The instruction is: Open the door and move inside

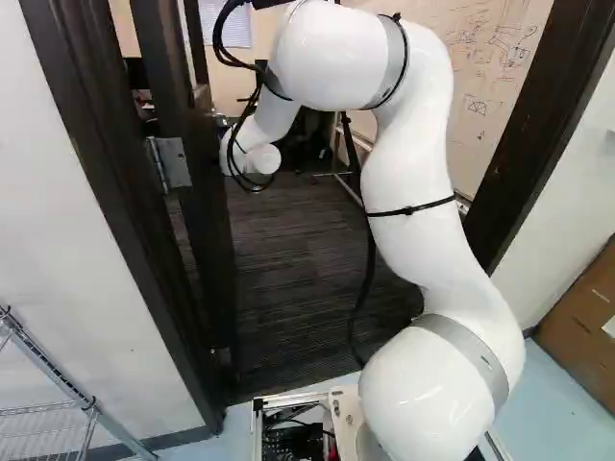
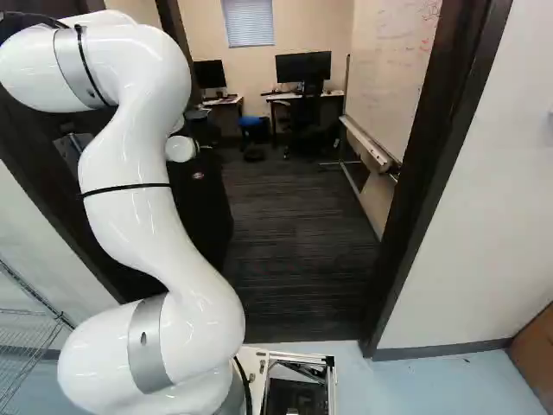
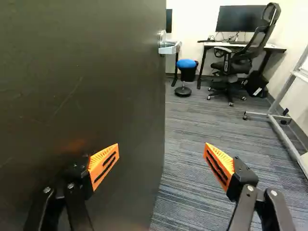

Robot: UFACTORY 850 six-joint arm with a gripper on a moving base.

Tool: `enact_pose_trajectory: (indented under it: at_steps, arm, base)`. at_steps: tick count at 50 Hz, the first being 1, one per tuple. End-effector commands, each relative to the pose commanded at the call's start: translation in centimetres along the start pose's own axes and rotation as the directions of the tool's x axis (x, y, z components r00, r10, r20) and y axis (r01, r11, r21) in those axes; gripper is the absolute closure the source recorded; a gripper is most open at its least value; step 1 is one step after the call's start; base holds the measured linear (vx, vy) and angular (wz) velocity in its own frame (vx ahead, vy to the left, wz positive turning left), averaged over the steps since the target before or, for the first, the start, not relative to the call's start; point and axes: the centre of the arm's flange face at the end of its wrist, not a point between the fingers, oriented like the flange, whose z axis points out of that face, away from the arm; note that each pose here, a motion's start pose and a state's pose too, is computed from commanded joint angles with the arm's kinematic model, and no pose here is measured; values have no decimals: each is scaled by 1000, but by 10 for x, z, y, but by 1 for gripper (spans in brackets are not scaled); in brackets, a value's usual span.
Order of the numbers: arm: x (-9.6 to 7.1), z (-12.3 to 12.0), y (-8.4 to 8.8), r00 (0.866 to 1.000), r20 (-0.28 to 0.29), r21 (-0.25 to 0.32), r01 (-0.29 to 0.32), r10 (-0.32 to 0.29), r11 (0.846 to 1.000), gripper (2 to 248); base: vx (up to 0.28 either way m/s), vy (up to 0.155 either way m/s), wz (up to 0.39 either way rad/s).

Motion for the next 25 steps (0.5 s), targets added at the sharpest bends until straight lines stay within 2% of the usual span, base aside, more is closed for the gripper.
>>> enact_pose_trajectory:
  at_steps: [25]
  arm:
    - [0,0,0,1000,0,1,0,0,1000,3]
  base:
    - [0,0,0]
